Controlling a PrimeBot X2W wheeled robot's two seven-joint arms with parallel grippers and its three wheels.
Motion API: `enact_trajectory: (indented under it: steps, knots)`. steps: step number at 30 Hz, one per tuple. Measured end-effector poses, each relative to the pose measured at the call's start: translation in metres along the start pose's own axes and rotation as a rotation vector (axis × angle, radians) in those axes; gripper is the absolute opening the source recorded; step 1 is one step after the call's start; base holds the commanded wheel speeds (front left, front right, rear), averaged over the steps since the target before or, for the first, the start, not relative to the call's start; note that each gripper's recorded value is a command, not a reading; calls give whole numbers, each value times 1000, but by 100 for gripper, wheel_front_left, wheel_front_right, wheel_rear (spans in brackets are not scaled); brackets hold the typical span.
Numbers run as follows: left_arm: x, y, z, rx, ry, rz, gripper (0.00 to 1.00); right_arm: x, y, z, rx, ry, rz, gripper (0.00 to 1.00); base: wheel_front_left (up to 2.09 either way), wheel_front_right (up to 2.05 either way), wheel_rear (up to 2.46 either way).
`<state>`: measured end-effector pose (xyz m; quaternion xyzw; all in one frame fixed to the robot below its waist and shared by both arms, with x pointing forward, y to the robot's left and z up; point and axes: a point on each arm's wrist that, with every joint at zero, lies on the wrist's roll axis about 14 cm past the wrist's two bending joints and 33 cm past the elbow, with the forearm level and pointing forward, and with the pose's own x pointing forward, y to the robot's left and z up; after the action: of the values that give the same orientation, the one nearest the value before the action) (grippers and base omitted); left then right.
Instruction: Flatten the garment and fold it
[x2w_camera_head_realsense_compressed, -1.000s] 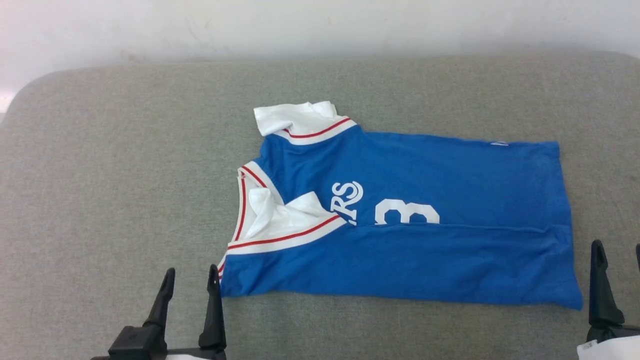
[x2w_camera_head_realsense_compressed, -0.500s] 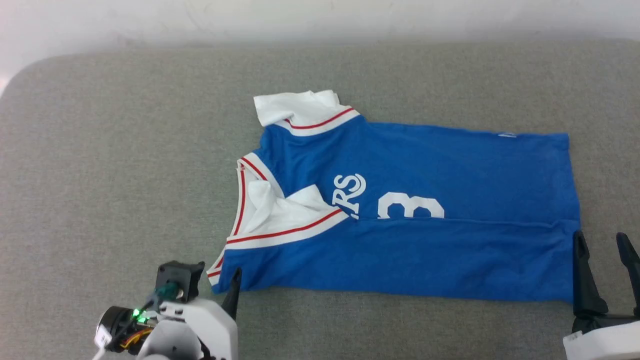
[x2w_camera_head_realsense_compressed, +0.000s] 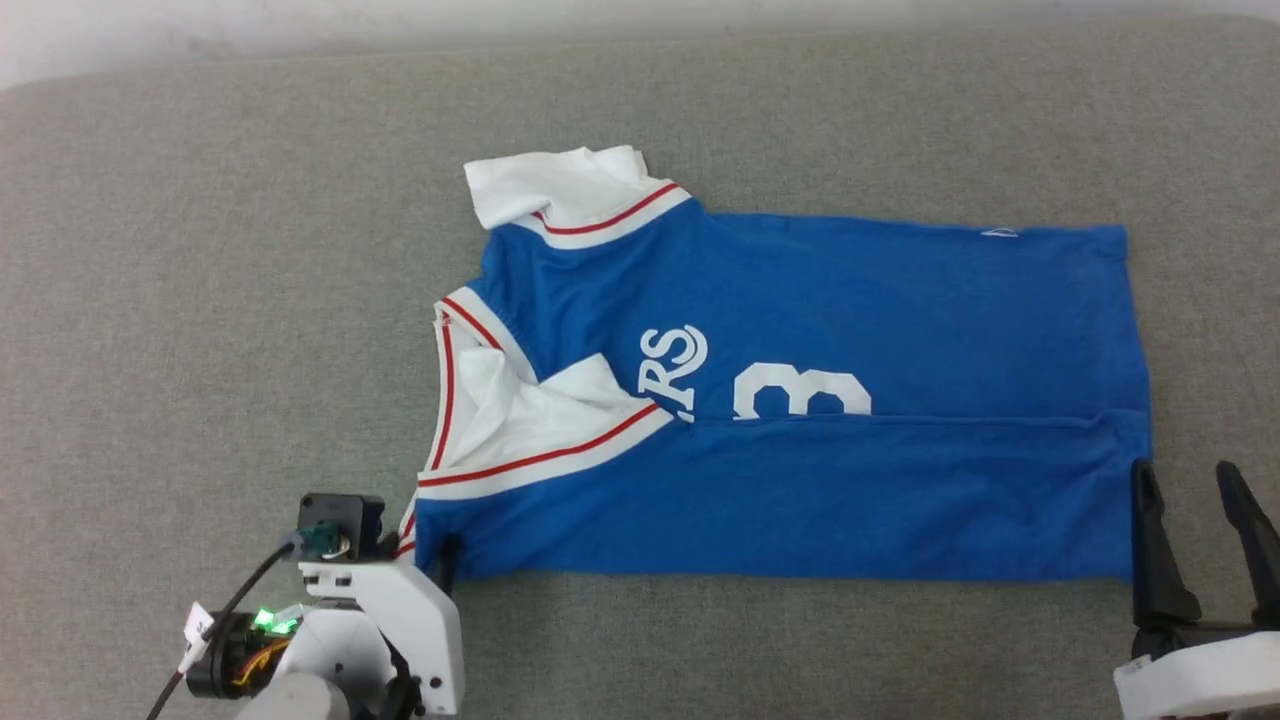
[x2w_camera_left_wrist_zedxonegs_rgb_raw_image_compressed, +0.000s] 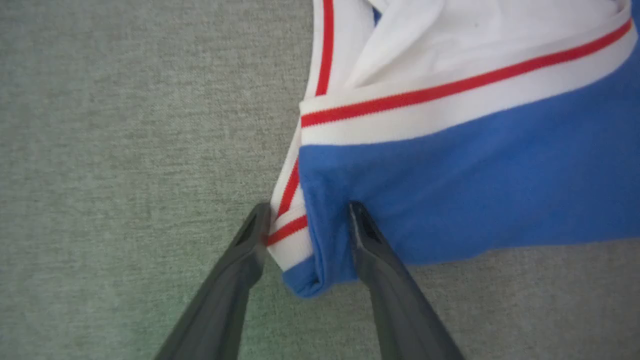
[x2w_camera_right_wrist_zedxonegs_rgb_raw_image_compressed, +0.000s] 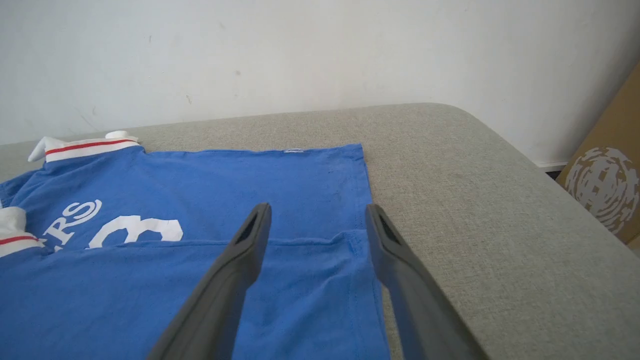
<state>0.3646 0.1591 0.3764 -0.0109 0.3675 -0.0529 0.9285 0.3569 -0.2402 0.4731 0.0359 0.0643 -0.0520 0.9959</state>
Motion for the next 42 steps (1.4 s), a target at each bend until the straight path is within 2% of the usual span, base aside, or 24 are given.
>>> enact_trajectory:
  steps: [1, 4, 11, 13, 17, 20, 24, 31, 32, 33, 34, 42]
  knots:
    - [1, -1, 0, -7, 3, -2, 0, 1, 2, 0, -2, 2, 7, 100, 0, 0, 0]
    - [2, -10, -1, -47, 14, -27, 0, 8, 8, 4, -19, -6, 43, 100, 0, 0, 0]
    - [0, -9, 3, -123, -53, -14, 0, 27, 9, 24, -80, -22, 104, 100, 0, 0, 0]
    - [-2, -9, 5, -141, -72, -11, 0, 29, 0, 16, -84, 48, 92, 100, 0, 0, 0]
    - [-3, -9, 7, -153, -84, -9, 0, 21, -23, -27, -106, 321, 41, 100, 0, 0, 0]
    - [-2, -10, 7, -157, -84, -12, 0, 14, -33, -48, -109, 447, 22, 100, 0, 0, 0]
    - [0, -10, 6, -159, -79, -8, 0, 3, -39, -74, -82, 581, -12, 100, 0, 0, 0]
    - [3, -9, 7, -161, -78, -2, 0, -6, -35, -99, -37, 687, -31, 100, 0, 0, 0]
    - [3, -8, 7, -162, -78, 1, 0, -7, -34, -103, -26, 701, -31, 87, 0, 0, 0]
    - [3, -8, 7, -164, -79, 2, 0, -7, -32, -105, -9, 702, -33, 31, 0, 0, 0]
    - [3, -8, 7, -165, -79, 3, 0, -7, -31, -106, 0, 703, -36, 0, 0, 0, 0]
    - [-2, -5, 19, -212, -130, 14, 0, 1, -24, -94, 34, 645, -21, 0, 0, 0, 0]
